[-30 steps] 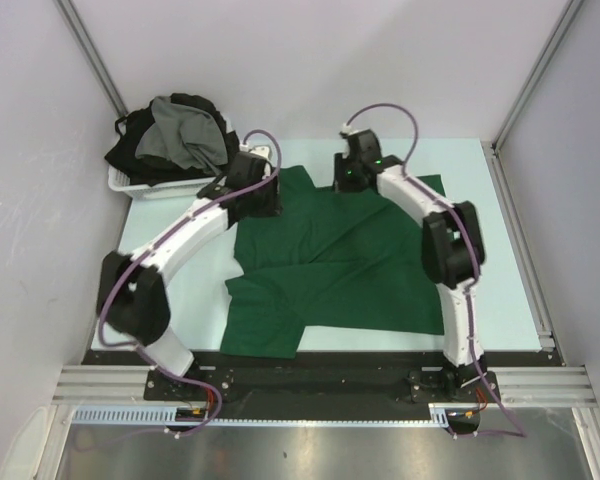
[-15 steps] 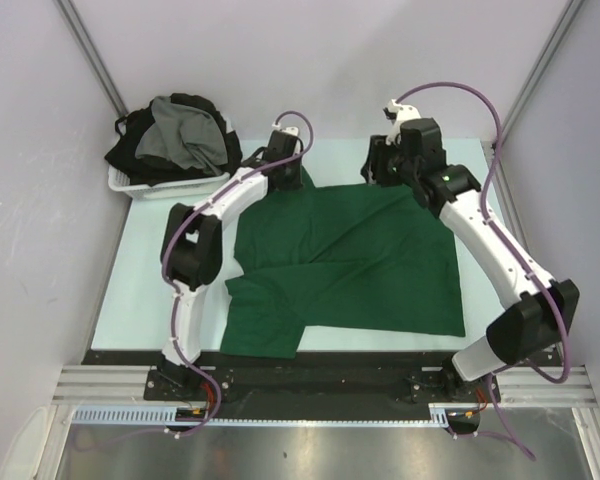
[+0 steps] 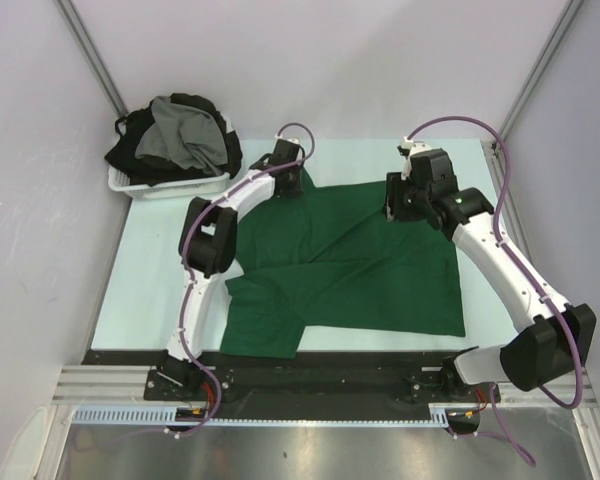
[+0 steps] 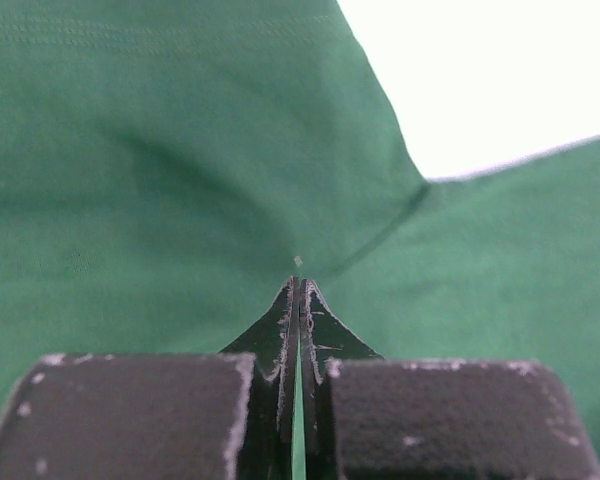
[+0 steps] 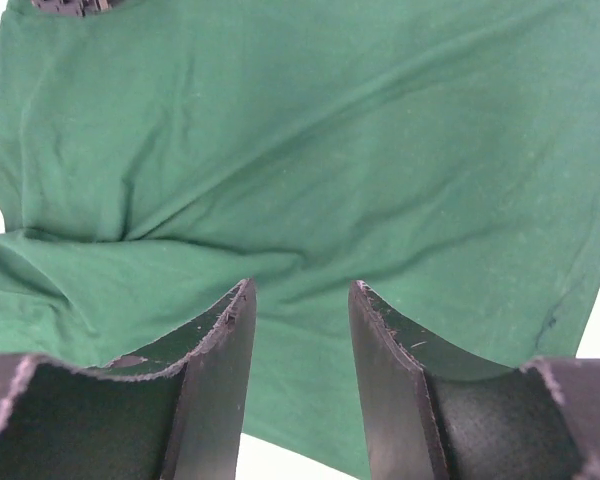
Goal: Fold and stack the t-shirts
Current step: Flatten out the tshirt
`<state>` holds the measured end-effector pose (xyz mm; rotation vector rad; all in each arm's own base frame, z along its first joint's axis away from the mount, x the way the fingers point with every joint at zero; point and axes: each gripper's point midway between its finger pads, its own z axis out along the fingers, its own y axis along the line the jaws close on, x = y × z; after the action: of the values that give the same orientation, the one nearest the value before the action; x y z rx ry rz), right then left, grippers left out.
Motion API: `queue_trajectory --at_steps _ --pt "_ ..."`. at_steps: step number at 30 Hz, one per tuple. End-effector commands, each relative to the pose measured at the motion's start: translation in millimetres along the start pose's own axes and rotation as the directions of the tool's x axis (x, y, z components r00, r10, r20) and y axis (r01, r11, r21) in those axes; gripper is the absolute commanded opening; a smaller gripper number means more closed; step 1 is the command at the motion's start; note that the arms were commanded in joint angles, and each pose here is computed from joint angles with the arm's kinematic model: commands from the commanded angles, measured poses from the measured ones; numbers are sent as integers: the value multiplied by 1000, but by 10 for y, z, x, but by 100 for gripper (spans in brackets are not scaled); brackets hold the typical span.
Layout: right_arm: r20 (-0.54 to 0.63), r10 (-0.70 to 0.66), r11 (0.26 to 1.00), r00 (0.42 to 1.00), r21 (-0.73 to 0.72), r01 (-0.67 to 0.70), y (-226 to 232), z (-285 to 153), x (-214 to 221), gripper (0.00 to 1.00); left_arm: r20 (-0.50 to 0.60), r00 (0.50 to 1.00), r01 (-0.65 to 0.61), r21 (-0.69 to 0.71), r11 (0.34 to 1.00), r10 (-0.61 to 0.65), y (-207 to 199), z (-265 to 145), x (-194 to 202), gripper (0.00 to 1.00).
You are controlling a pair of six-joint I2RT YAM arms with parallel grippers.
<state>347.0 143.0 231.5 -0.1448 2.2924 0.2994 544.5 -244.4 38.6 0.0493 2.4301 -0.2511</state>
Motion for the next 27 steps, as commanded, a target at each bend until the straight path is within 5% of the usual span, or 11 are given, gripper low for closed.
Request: queue_trajectory --at_steps 1,18,27 --pt "38 6 1000 999 14 -6 -39 -161 -77 48 25 999 47 -34 998 -47 165 91 -167 0" --pt "-37 13 1000 999 6 -13 -8 -18 29 47 44 977 208 -2 978 -208 574 399 -448 0" --pt "-59 -5 995 998 100 11 -240 639 -110 47 71 962 261 39 965 -263 742 323 -633 0"
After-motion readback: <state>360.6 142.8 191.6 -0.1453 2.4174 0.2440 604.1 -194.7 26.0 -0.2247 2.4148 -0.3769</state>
